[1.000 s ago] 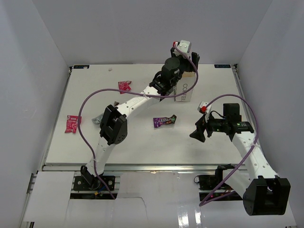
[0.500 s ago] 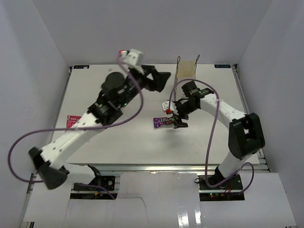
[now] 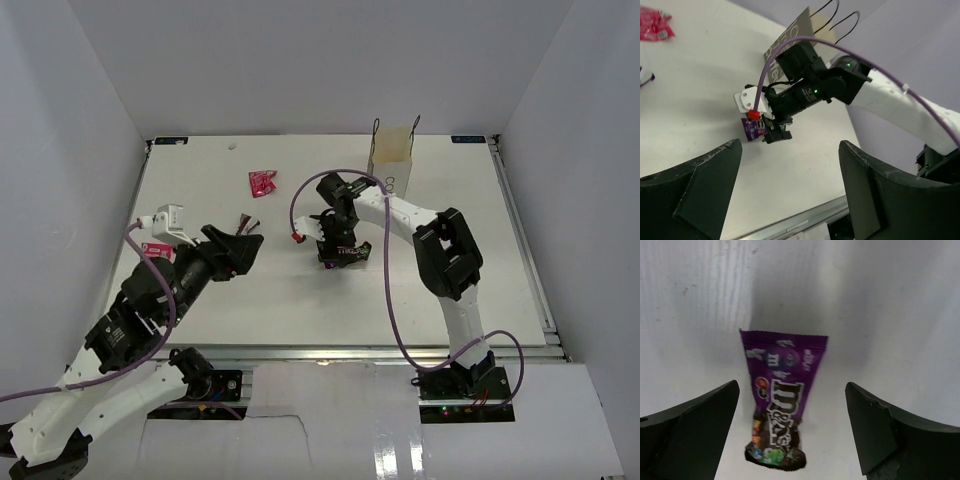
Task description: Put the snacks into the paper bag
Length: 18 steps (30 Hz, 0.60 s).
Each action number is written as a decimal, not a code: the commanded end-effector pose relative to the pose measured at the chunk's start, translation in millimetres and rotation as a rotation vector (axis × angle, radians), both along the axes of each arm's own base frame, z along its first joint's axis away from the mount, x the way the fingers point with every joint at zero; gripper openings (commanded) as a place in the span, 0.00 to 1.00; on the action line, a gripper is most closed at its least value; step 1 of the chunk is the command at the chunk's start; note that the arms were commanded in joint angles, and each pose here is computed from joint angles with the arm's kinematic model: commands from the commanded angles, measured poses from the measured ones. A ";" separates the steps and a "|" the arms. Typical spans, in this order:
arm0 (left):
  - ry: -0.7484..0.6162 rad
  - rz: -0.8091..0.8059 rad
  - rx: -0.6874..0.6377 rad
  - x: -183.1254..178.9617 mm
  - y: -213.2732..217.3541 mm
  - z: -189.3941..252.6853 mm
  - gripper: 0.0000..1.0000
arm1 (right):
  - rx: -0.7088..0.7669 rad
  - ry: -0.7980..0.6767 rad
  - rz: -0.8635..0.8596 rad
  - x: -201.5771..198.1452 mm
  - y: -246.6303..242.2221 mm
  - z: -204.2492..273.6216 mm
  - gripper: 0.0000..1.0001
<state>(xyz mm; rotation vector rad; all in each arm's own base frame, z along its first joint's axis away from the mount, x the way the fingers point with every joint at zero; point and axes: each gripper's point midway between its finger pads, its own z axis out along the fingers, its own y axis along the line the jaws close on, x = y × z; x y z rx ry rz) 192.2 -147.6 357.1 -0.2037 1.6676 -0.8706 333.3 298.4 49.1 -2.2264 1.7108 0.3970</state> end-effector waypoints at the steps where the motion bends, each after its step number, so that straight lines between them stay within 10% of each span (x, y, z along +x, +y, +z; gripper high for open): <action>1: 0.165 0.029 0.028 0.0 -0.3 -45.0 0.89 | -0.111 0.054 -0.005 -23.6 -12.4 -0.6 0.92; 14: 0.229 -0.002 0.100 6.5 -15.3 -69.9 0.91 | -0.288 0.005 -0.082 -13.8 -27.5 -41.2 0.84; 18: 0.253 0.008 0.078 3.9 -13.1 -81.1 0.91 | -0.246 0.000 -0.090 -12.2 -20.8 -34.9 0.65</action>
